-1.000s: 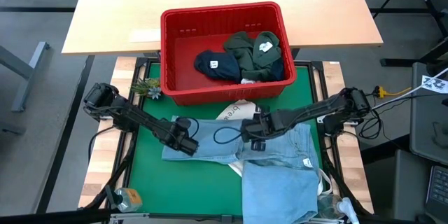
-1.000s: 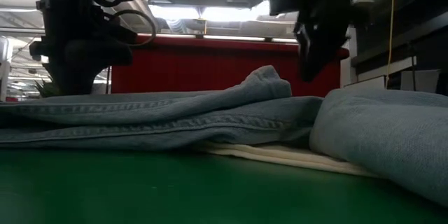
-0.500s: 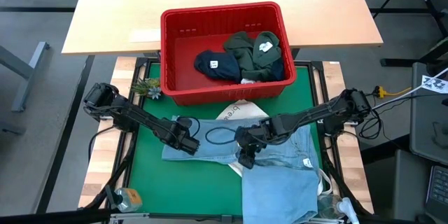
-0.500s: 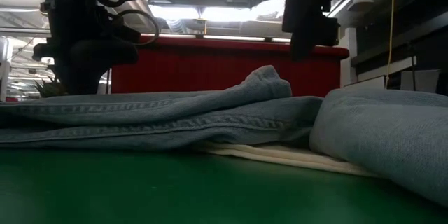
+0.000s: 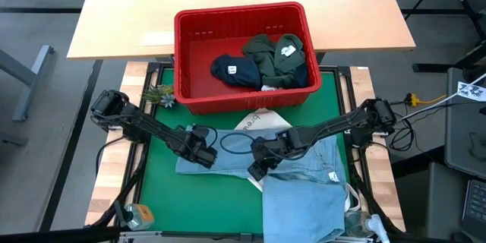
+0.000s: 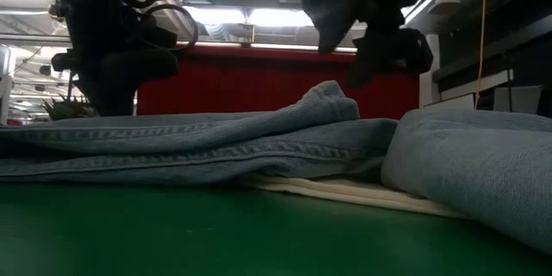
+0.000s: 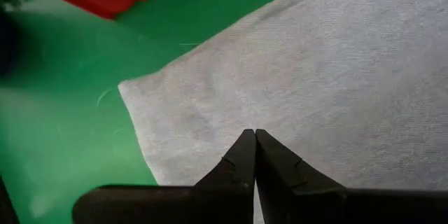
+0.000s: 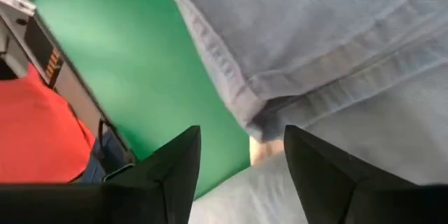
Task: Fold laundry
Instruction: Fold the light blue pants
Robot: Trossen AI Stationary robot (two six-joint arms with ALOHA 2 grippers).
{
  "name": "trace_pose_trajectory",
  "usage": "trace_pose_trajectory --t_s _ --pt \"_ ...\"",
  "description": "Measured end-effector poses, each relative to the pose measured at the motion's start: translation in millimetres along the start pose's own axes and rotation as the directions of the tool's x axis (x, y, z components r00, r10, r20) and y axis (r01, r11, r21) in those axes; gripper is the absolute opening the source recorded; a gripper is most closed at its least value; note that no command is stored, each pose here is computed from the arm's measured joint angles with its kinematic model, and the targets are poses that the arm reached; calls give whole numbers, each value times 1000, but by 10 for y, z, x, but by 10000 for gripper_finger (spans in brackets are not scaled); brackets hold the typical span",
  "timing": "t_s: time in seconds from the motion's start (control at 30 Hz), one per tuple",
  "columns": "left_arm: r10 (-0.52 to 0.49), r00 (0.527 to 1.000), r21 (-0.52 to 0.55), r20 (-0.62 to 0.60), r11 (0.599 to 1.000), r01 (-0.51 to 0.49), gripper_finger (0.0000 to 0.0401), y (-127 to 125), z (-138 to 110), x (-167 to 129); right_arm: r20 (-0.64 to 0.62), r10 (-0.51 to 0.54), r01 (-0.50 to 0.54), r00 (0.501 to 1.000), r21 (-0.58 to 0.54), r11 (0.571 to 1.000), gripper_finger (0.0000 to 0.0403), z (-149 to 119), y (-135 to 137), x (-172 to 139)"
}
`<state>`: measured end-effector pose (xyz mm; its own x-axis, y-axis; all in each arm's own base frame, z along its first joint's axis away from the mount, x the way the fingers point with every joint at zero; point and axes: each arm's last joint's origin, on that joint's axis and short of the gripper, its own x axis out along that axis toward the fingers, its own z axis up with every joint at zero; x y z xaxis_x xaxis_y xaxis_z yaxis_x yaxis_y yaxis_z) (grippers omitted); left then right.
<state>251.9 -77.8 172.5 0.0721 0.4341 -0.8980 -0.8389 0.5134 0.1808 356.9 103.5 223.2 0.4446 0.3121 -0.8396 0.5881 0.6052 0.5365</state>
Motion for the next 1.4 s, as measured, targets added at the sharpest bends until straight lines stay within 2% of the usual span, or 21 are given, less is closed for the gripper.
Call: trace_pose_trajectory --t_s 0.07,0.4,0.63,0.77,0.97,1.03,1.1,1.27,1.4 --pt "0 1000 0 5 1000 0 0 1 -2 5 14 34 -34 999 13 999 207 23 35 33" --pt "-1 1000 -1 7 1000 1 0 1 -4 10 36 30 -34 999 117 993 207 122 -10 155" --pt "13 999 3 33 1000 -13 0 19 -13 37 35 33 -37 999 133 990 199 202 -52 237" --pt "29 998 4 50 1000 -30 0 51 -39 100 15 21 -23 1000 135 991 156 198 -75 319" --pt "31 998 -12 57 999 -30 0 105 -92 260 14 20 -21 1000 78 997 44 197 -79 335" --pt "43 998 -23 55 999 -42 0 146 -98 334 12 18 -19 1000 50 999 17 190 -78 336" --pt "64 997 -38 48 997 -62 0 202 -105 420 4 19 -19 1000 17 1000 17 144 -56 346" --pt "82 995 -84 58 994 -77 0 309 -99 596 -33 -18 17 999 -19 1000 57 -34 -17 378" --pt "106 993 -88 51 991 -101 0 349 -80 629 -15 -62 60 998 -80 995 57 -198 24 406"
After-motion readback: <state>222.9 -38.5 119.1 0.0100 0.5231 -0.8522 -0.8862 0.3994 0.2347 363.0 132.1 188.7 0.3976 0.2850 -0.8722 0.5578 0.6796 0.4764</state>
